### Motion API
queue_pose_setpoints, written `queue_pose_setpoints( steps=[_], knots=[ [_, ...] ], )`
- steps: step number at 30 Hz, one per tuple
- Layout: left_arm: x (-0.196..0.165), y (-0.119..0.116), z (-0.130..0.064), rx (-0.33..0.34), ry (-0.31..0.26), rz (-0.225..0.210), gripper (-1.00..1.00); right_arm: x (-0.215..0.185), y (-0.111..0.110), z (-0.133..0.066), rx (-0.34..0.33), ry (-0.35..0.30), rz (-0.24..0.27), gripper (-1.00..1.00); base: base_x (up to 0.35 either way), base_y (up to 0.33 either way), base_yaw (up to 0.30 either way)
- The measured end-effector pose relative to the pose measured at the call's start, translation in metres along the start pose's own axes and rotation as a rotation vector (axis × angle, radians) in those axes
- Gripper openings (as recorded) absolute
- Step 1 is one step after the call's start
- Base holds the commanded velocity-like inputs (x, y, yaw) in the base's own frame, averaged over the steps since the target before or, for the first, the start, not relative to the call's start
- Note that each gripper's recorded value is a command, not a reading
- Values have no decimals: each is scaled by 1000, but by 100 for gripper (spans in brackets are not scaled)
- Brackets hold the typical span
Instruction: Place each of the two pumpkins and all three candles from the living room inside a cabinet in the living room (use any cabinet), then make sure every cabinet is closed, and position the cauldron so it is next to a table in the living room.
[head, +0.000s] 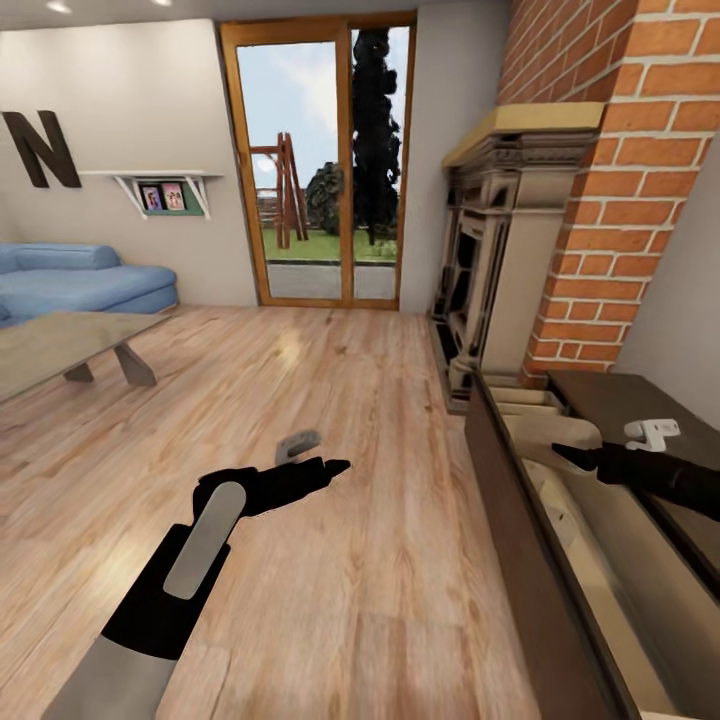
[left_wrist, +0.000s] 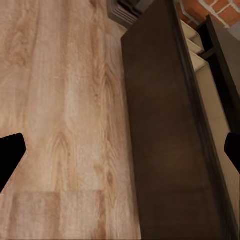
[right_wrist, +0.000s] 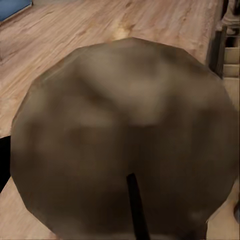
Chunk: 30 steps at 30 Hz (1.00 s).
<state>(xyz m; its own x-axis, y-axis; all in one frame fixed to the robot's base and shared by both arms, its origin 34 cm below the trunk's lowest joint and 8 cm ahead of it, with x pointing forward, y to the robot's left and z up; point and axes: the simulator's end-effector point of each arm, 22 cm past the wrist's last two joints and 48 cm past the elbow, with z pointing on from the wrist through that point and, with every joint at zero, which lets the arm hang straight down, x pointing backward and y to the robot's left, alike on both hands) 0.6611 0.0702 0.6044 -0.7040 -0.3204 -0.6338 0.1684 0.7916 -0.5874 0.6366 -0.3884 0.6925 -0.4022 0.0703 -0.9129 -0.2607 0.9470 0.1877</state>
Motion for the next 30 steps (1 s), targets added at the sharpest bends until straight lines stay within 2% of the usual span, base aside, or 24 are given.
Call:
queue_pose_setpoints(
  steps=[11, 22, 30],
  knots=[
    [0, 0, 0, 1, 1, -1, 100, 0, -1, -1, 2, -1, 0, -100, 293, 159, 8],
    [0, 0, 0, -3, 0, 4, 100, 0, -1, -1, 3, -1, 2, -100, 331, 31, -1],
    [7, 8, 5, -19, 19, -6, 100, 0, -1, -1, 3, -1, 3, -100, 329, 91, -155]
  ],
)
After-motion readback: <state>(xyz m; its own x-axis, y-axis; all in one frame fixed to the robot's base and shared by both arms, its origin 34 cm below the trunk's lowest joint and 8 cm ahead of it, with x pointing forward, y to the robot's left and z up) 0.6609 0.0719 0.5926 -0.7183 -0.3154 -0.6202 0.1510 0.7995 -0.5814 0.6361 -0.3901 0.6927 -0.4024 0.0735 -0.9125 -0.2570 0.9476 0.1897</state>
